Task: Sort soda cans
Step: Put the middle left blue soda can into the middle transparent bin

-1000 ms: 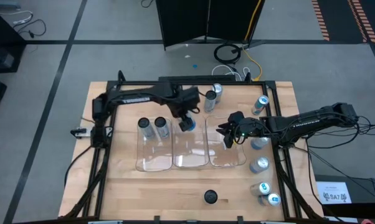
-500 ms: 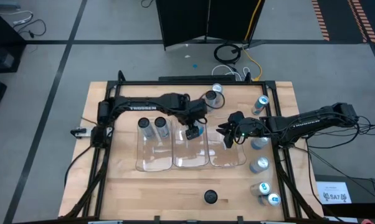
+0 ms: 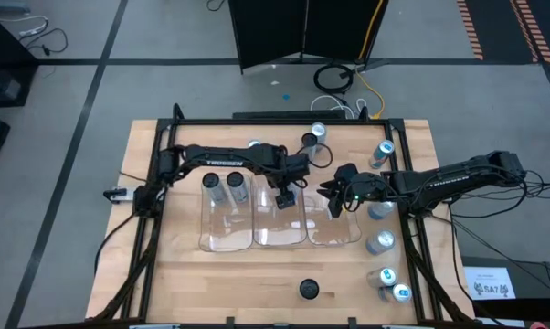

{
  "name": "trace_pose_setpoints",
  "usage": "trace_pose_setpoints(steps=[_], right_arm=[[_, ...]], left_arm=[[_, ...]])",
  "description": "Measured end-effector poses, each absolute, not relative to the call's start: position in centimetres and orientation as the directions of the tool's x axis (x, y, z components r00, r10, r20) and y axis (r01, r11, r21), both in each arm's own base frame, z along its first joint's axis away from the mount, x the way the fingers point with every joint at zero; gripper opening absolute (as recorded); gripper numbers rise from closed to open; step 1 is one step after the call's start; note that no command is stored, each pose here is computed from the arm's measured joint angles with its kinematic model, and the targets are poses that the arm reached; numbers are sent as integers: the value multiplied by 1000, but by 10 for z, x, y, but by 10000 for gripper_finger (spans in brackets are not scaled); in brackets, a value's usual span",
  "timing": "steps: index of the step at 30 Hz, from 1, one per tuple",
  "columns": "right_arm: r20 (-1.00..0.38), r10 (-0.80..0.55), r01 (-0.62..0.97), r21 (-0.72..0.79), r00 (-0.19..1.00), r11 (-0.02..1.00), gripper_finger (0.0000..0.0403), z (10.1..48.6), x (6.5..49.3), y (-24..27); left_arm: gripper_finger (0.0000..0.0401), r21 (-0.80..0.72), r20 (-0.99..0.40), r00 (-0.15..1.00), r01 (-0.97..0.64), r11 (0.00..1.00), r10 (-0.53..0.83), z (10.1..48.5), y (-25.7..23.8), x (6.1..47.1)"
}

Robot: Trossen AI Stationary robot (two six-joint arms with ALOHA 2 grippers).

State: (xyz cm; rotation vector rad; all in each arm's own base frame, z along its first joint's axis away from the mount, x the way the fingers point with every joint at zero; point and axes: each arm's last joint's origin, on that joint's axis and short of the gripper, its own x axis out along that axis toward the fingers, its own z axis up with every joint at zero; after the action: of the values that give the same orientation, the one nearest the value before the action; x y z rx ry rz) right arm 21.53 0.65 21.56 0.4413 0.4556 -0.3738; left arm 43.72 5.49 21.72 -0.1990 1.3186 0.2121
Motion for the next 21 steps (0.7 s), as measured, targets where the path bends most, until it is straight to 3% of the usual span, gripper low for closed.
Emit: trace_pose_setpoints(steps=[21], right_arm=[[-494,-245,438,323,834,839,107,216,215,7]], left_arm=[[363,23,-969,229,-281,959,90,238,54,426]])
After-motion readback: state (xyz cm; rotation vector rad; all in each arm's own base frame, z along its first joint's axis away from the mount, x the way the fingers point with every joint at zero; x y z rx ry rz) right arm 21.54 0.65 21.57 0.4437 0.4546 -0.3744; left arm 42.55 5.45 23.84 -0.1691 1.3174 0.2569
